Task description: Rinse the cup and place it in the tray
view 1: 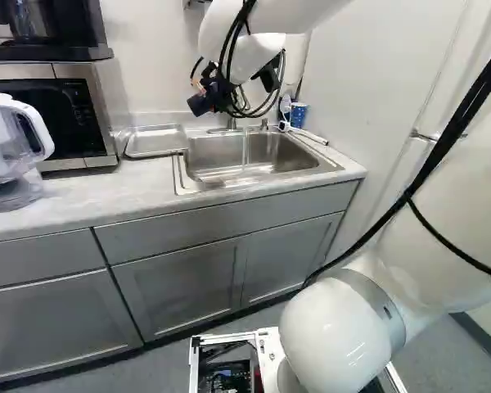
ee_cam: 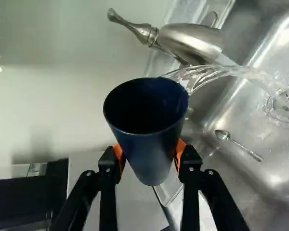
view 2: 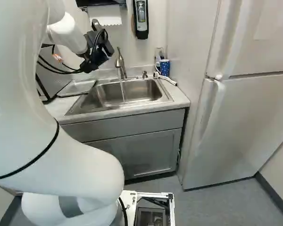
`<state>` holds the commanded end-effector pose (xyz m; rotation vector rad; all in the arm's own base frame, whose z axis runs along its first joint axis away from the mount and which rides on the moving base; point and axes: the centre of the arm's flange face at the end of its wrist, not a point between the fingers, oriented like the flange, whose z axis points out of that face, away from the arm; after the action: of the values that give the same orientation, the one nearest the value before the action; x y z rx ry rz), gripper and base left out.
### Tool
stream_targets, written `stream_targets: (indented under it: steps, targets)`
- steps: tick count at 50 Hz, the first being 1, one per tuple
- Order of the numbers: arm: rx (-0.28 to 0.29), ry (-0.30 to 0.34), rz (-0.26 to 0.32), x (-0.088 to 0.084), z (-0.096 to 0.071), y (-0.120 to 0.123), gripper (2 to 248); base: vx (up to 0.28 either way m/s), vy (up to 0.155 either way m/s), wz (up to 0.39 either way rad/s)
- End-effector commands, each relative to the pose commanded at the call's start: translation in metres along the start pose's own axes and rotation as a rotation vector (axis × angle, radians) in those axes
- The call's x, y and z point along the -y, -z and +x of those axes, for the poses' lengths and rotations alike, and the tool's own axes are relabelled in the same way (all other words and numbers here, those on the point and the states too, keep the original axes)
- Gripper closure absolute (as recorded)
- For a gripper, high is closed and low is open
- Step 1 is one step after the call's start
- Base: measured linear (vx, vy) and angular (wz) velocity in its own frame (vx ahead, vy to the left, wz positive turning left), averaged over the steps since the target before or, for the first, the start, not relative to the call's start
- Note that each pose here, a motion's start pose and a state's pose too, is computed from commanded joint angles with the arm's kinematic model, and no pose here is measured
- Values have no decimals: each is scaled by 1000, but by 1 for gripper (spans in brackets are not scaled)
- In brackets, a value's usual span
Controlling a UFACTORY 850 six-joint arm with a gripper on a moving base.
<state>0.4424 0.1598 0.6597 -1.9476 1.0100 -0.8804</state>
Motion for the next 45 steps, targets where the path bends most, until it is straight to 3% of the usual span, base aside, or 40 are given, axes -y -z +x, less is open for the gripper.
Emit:
stream_targets:
  steps: [45]
  targets:
    - [0, -473, 0, 0, 0, 0, 129, 0, 0, 0]
